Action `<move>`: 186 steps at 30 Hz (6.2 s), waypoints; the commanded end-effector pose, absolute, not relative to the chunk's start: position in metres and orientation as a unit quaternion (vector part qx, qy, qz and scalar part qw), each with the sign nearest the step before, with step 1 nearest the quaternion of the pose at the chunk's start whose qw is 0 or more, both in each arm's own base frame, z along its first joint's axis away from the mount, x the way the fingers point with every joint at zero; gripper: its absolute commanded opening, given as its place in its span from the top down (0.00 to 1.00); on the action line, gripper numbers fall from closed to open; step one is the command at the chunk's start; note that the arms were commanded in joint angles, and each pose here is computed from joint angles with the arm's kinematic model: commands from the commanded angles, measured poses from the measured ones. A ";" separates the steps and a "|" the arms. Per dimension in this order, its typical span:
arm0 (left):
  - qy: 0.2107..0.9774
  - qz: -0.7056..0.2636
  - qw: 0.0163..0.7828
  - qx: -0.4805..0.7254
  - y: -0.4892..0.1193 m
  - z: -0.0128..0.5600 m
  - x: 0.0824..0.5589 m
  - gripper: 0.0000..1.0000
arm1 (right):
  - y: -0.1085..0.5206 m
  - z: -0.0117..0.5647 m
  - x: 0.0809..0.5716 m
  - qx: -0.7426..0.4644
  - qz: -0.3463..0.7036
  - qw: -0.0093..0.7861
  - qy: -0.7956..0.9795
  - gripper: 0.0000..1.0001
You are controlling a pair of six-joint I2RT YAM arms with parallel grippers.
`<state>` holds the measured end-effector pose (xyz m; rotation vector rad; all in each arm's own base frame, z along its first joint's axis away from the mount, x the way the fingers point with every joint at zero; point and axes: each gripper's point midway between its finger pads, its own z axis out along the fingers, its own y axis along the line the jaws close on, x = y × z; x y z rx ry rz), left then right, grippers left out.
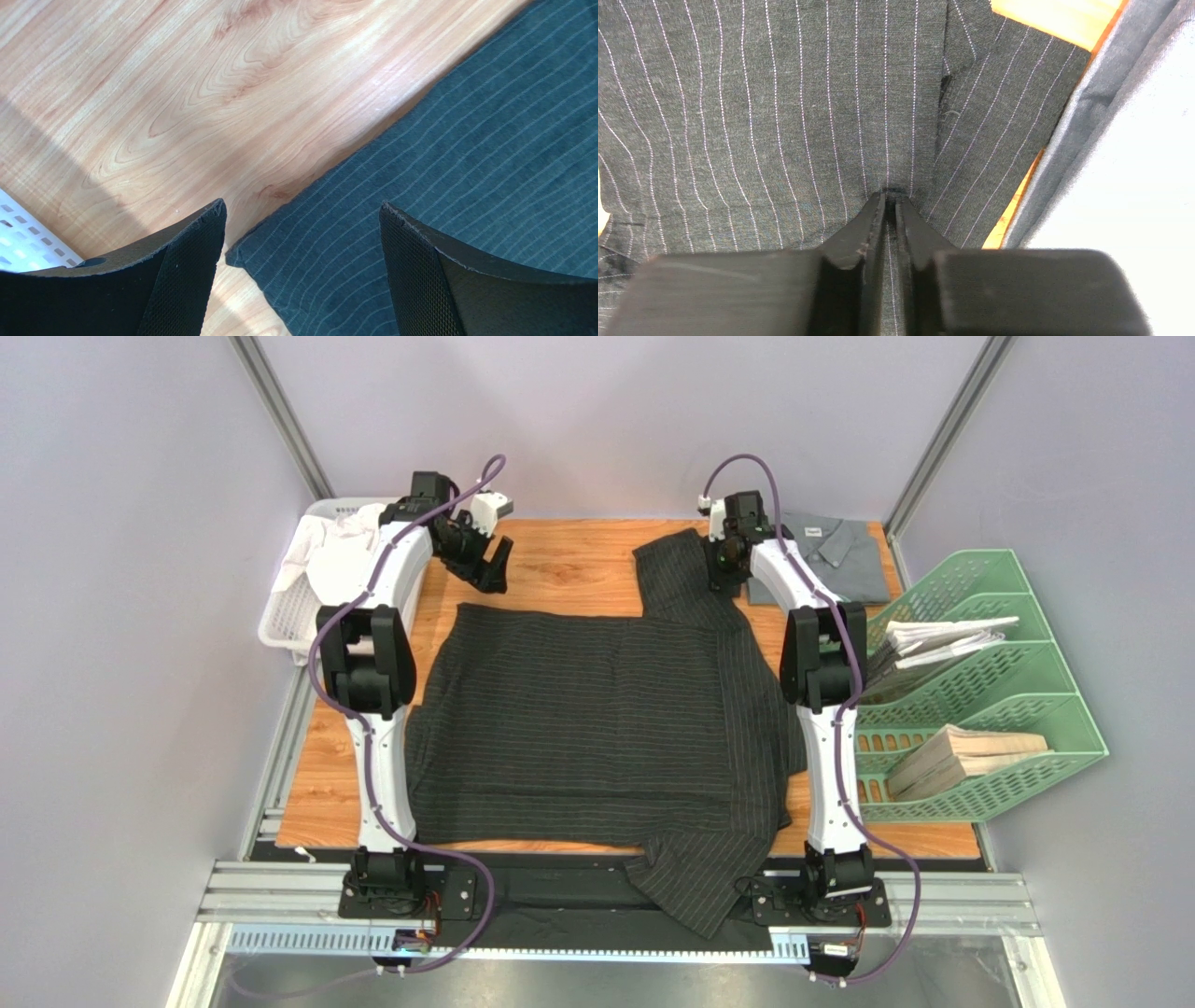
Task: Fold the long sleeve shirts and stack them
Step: Fold the shirt
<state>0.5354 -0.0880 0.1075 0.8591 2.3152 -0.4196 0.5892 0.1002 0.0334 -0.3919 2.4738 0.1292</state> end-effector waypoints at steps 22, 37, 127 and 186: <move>0.860 -0.109 0.209 0.452 -0.046 0.051 0.520 0.39 | 0.122 0.134 0.588 -0.159 0.114 0.391 0.899 1.00; 0.858 -0.004 0.268 0.438 -0.027 0.094 0.544 1.00 | 0.111 0.138 0.589 -0.177 0.082 0.394 0.898 1.00; 0.819 -0.205 0.364 0.394 -0.096 0.195 0.371 0.14 | 0.116 0.060 0.630 -0.132 0.091 0.387 0.908 0.15; 0.536 -0.359 0.304 0.701 -0.351 0.105 0.182 0.26 | 0.172 0.128 0.275 -0.146 0.351 0.194 0.904 0.59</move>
